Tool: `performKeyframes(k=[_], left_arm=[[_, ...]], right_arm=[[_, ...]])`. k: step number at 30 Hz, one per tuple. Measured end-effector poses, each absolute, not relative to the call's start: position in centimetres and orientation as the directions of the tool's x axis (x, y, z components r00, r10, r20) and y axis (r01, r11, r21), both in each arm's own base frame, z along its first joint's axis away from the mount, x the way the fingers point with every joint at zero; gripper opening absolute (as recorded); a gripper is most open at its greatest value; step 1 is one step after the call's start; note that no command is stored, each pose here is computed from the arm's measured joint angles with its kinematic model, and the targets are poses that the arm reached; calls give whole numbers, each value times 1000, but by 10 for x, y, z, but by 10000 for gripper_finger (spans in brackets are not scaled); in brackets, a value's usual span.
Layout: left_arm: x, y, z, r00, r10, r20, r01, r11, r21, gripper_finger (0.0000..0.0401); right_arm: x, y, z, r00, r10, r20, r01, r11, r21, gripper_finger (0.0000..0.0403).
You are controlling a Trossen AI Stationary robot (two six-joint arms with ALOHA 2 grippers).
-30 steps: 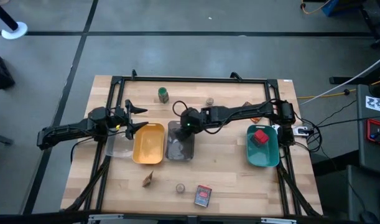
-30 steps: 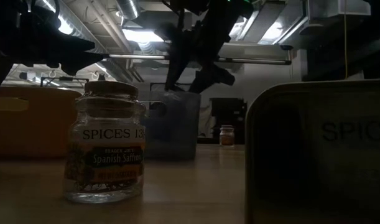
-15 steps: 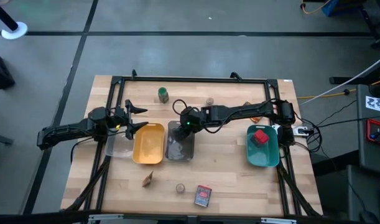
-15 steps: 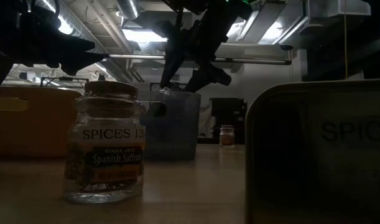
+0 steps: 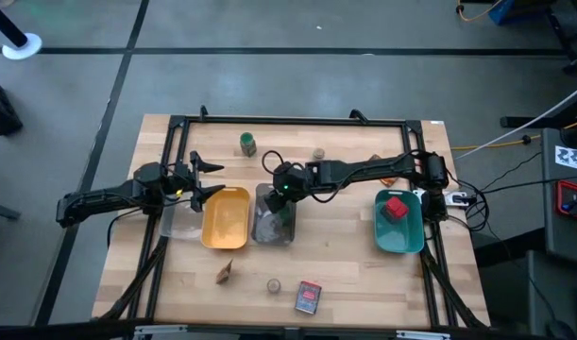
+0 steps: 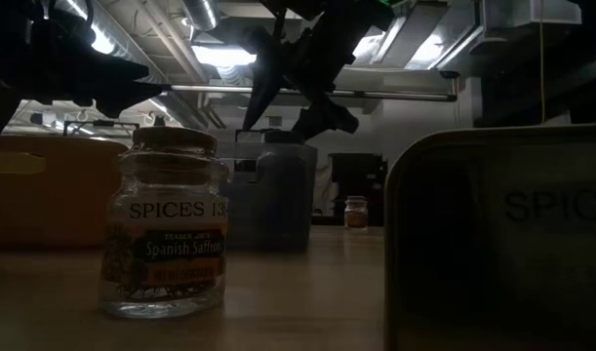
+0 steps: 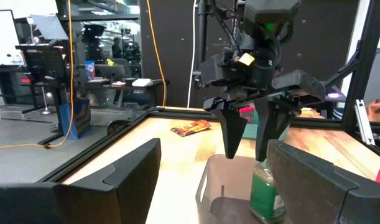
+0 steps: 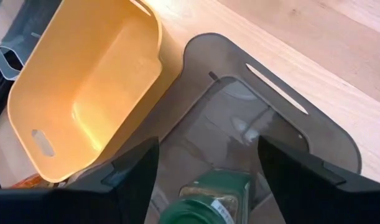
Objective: Sort spices by type
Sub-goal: Put the green spice bottle into the black bin
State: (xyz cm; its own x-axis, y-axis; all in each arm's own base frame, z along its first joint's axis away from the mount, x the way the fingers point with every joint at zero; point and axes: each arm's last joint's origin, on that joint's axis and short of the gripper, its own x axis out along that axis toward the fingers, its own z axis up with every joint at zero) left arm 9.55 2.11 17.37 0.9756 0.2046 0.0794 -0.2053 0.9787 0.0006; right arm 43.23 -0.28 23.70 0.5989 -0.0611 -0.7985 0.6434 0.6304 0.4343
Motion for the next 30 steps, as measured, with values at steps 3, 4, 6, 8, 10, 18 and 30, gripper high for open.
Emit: performKeyframes(k=[3, 4, 6, 8, 10, 18, 30], left_arm=[[95, 21, 174, 975, 204, 86, -205, 979, 1, 279], [95, 21, 175, 975, 204, 91, -205, 979, 1, 279], [95, 21, 176, 974, 205, 100, -206, 978, 1, 279], [95, 21, 178, 969, 214, 124, -215, 977, 0, 279], [95, 22, 180, 958, 248, 141, -250, 968, -5, 279], [94, 27, 184, 909, 394, 139, -394, 919, -22, 279], [121, 45, 226, 837, 547, -30, -547, 837, 10, 279]], right_arm=[[432, -5, 237, 598, -54, -799, 642, 629, 438, 275], [432, -6, 237, 599, -41, -800, 635, 633, 443, 275], [432, -9, 237, 600, 8, -800, 596, 662, 454, 275], [431, -14, 238, 602, 80, -795, 546, 686, 482, 275], [431, -17, 241, 608, 116, -786, 527, 681, 508, 275], [415, -31, 274, 658, 53, -751, 485, 733, 477, 275], [352, -33, 350, 692, -151, -706, 517, 786, 338, 276]])
